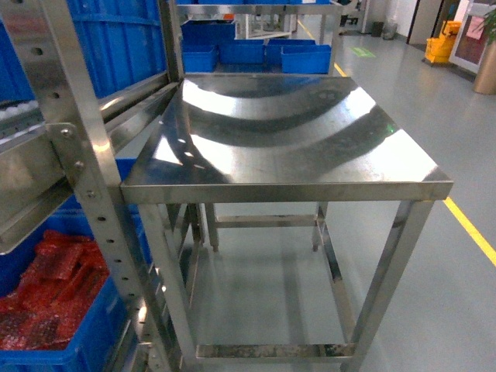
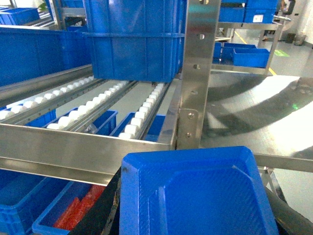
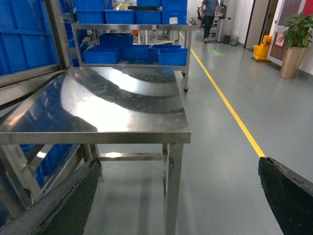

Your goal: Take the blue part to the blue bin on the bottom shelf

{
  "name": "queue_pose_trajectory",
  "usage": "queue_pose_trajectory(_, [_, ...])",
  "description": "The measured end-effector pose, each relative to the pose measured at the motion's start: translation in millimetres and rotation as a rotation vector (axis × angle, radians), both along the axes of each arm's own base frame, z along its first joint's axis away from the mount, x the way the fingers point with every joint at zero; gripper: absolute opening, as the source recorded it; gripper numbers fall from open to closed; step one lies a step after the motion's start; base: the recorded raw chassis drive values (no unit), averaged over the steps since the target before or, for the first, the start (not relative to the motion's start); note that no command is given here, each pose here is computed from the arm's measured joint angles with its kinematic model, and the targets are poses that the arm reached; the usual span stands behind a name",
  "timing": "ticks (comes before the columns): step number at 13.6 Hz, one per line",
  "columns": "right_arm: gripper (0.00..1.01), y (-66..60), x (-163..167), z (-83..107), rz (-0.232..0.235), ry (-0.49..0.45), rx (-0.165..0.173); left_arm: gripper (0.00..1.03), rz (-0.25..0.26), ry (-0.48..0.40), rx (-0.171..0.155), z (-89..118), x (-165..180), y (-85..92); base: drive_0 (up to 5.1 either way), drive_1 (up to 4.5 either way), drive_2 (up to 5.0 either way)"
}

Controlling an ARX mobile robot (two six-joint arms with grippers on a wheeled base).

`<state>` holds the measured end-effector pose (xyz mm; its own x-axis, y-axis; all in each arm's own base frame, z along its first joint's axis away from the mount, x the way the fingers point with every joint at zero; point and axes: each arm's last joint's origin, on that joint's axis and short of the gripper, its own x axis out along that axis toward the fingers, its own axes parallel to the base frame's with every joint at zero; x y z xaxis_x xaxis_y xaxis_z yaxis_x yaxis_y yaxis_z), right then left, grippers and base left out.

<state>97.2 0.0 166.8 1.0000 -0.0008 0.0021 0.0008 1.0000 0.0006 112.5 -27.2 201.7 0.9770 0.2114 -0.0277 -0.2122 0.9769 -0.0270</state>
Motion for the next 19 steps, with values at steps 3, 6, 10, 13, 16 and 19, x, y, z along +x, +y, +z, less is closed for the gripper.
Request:
queue_pose_trajectory(3, [0.98, 0.0, 0.0, -0.1, 0.000, 0.002, 0.000, 0.44, -0.001, 0.000, 0.000, 0.1, 0.0, 0.0, -5.0, 2.42, 2.4])
queue_pose_trajectory(6, [0.98, 0.0, 0.0, 0.6, 0.000, -0.006, 0.000, 0.44, 0.000, -0.001, 0.000, 0.1, 0.0, 0.0, -5.0, 2.44, 2.4])
queue_pose_trajectory(10, [0.98, 0.0, 0.0, -0.1, 0.001, 0.001, 0.000, 0.44, 0.001, 0.000, 0.000, 0.0, 0.0, 0.0, -5.1, 2.38, 2.4])
queue_pose_trajectory(13, [0.98, 0.0, 0.0, 0.0, 0.000, 0.000, 0.000, 0.43, 0.002, 0.000, 0.000, 0.0, 0.0, 0.0, -5.0, 2.47, 2.5])
queue_pose_trajectory(16, [0.98, 0.0, 0.0, 0.1, 0.000, -0.001, 0.000, 0.43, 0.001, -0.001, 0.000, 0.1, 0.0, 0.0, -5.0, 2.44, 2.4])
queue_pose_trajectory(19, [0.98, 0.0, 0.0, 0.3, 0.000, -0.003, 0.000, 0.43, 0.002, -0.001, 0.000, 0.1, 0.0, 0.1, -5.1, 2.37, 2.4])
